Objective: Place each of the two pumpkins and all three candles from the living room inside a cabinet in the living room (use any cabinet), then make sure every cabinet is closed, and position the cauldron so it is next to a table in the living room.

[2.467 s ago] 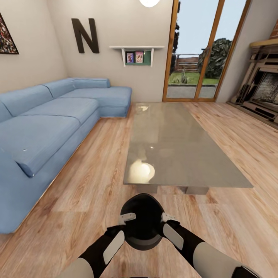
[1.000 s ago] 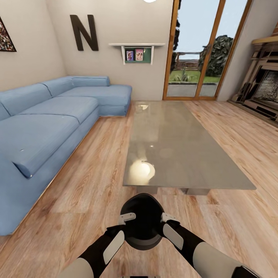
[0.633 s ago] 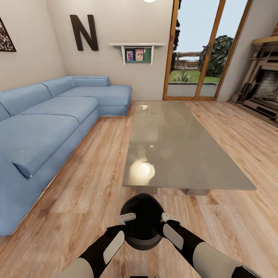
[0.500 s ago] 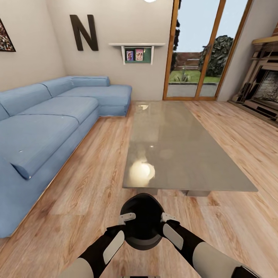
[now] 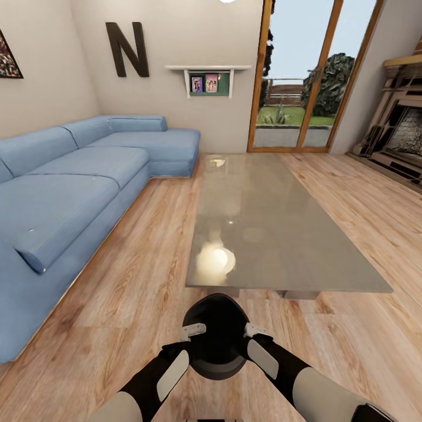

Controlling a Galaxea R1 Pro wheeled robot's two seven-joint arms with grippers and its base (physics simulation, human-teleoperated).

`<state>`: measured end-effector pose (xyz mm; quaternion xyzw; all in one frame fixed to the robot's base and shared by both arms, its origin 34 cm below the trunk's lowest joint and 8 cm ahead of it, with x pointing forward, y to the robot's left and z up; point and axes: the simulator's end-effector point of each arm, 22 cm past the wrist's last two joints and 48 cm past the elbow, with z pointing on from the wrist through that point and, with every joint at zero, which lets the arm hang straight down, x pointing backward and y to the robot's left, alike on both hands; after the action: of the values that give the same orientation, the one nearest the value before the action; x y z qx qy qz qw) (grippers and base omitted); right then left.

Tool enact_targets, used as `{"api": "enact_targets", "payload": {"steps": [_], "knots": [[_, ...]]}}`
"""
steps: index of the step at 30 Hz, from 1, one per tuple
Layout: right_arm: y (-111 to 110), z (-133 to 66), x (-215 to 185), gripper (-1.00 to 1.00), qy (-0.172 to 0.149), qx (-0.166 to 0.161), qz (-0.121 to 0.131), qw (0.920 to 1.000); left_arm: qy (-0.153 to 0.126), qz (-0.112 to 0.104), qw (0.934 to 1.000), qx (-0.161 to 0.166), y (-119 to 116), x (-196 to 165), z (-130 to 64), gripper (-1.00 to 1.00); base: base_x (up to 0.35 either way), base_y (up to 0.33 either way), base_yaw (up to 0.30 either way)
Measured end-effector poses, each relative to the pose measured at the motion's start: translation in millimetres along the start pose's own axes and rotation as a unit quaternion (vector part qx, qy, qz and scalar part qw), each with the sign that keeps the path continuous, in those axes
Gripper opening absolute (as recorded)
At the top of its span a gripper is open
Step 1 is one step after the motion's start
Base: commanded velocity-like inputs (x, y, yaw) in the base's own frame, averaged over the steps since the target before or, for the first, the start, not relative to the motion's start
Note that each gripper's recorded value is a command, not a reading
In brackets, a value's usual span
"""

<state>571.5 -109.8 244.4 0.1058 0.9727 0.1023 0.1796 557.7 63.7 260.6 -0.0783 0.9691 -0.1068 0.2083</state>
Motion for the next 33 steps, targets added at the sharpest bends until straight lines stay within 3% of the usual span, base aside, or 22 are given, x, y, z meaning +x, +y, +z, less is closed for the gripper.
{"api": "enact_targets", "payload": {"steps": [33], "knots": [[-8,17.9,20,-1.0,0.023,0.006,0.004,0.9997,0.024,-0.005,0.9997,-0.005,7,20,16.3,-1.0,0.0,0.0,0.0]]}}
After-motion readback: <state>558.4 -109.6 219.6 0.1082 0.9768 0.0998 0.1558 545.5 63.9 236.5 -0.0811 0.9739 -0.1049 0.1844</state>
